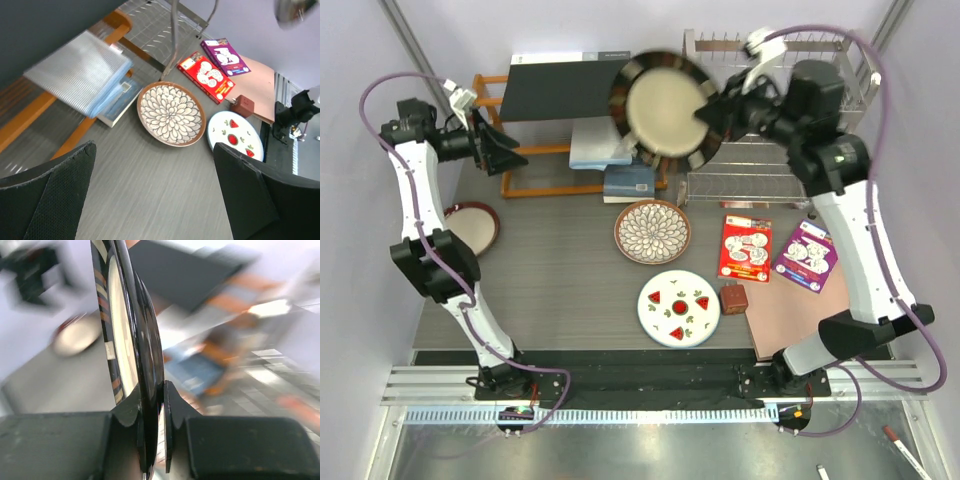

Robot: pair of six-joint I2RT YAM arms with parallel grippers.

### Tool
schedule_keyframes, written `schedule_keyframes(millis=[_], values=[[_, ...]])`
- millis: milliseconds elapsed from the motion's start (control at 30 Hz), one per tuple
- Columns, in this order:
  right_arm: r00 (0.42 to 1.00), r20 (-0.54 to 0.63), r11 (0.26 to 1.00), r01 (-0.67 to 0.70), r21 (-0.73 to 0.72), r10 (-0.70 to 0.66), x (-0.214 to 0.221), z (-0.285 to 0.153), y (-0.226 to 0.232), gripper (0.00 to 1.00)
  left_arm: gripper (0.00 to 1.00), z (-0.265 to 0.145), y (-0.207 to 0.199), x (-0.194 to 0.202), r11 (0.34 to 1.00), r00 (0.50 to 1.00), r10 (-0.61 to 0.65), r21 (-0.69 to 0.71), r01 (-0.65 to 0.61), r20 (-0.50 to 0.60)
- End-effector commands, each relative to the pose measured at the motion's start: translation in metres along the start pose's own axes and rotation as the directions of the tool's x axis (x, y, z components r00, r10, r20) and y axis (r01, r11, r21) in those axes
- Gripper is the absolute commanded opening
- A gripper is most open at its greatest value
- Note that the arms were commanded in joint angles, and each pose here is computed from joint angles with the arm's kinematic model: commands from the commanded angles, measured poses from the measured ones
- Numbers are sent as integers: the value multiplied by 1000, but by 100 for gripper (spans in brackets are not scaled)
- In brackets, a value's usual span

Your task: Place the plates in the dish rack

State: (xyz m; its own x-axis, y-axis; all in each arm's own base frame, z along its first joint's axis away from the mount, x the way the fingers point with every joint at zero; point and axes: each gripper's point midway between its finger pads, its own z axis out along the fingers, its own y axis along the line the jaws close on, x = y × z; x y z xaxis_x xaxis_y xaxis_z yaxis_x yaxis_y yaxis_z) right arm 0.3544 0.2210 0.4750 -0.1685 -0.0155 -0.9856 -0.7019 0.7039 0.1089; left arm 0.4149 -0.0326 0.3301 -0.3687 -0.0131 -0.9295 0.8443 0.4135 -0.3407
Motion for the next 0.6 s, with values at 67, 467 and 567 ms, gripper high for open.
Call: schedule_keyframes(millis=[67, 467, 567], values=[[872, 435, 886, -3, 463, -224, -150, -81, -78, 1, 99, 26, -31, -20, 925, 964, -252, -314, 215, -80], [732, 422, 538, -90, 838, -536, -208, -170, -162, 1, 99, 17, -2, -32, 705, 988, -132, -693, 152, 83], [734, 381, 487, -78, 870, -562, -210, -179, -182, 1, 99, 23, -11, -18, 682, 982, -160, -707, 186, 104]])
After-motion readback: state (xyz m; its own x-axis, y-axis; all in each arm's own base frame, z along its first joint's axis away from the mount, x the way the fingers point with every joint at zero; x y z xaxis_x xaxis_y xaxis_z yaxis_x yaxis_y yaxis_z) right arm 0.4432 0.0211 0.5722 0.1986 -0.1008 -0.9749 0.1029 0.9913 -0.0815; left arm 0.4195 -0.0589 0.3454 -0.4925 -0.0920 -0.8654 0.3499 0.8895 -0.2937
